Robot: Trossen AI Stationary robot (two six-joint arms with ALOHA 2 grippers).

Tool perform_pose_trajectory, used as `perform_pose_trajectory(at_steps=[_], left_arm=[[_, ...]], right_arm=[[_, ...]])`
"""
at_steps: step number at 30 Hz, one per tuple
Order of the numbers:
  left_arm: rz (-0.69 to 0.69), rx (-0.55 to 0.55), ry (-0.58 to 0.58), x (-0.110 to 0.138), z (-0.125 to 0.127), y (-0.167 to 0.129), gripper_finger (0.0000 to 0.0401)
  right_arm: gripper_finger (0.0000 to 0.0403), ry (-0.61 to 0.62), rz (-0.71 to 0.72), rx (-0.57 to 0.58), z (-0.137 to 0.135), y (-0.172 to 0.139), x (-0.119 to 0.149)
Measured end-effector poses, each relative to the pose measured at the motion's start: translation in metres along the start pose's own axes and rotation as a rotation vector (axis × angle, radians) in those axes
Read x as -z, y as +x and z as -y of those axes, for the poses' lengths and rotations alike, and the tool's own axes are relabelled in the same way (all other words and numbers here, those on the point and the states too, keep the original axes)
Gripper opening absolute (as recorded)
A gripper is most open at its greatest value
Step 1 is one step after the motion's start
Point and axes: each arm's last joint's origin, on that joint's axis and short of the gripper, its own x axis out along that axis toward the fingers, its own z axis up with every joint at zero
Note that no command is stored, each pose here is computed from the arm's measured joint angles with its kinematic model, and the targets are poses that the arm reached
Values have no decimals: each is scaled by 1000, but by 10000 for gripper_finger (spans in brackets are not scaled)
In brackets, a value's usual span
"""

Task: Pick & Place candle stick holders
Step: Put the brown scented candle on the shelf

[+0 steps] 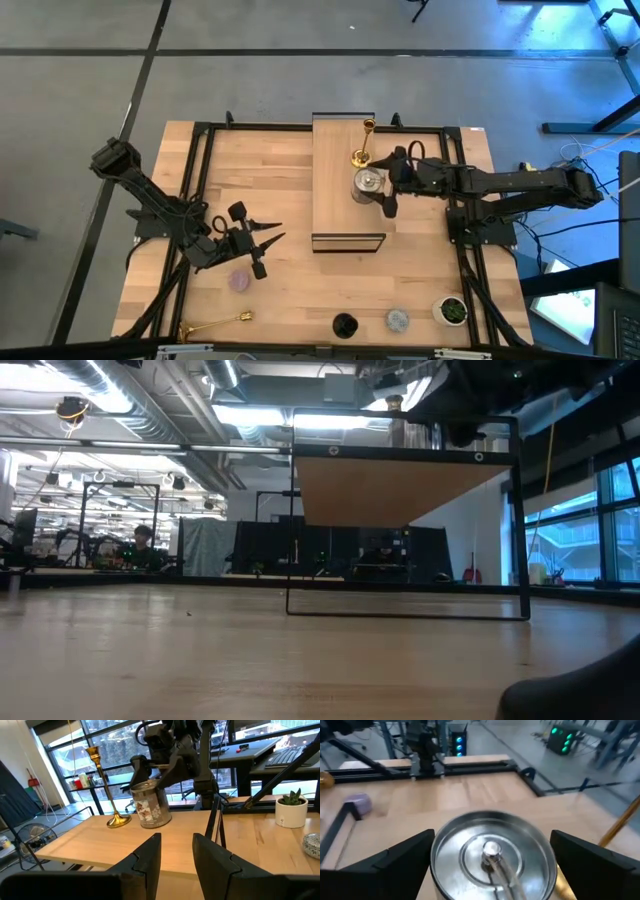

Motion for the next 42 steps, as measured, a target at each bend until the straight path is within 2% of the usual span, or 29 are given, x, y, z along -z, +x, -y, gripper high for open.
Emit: perform_pose_trajectory(at_steps=[6,11,21,24,26,28,32,36,42], left_arm=[[-2,0,4,0,0,0,106],[-4,0,8,1,0,0,106],[-15,2,15,3,0,0,106],[-15,2,15,3,0,0,106],[-15,2,15,3,0,0,106],[-16,2,15,3,0,0,106],[-18,2,20,3,0,0,106],[-33,3,38,6,1,0,101],[-83,-27,67,16,0,-1,58]], right_arm=[[399,-41,99,-1,-1,-4,-10],[399,-26,108,-49,-1,-11,-12],[399,59,115,-486,-19,-45,-17],[399,75,111,-563,-26,-53,-17],[398,71,65,-553,-30,-56,-13],[391,82,-20,-462,-32,-57,-4],[335,111,-124,-258,-33,-53,8],[230,121,-144,-256,-38,-51,10],[36,129,-197,-254,-41,-46,16]])
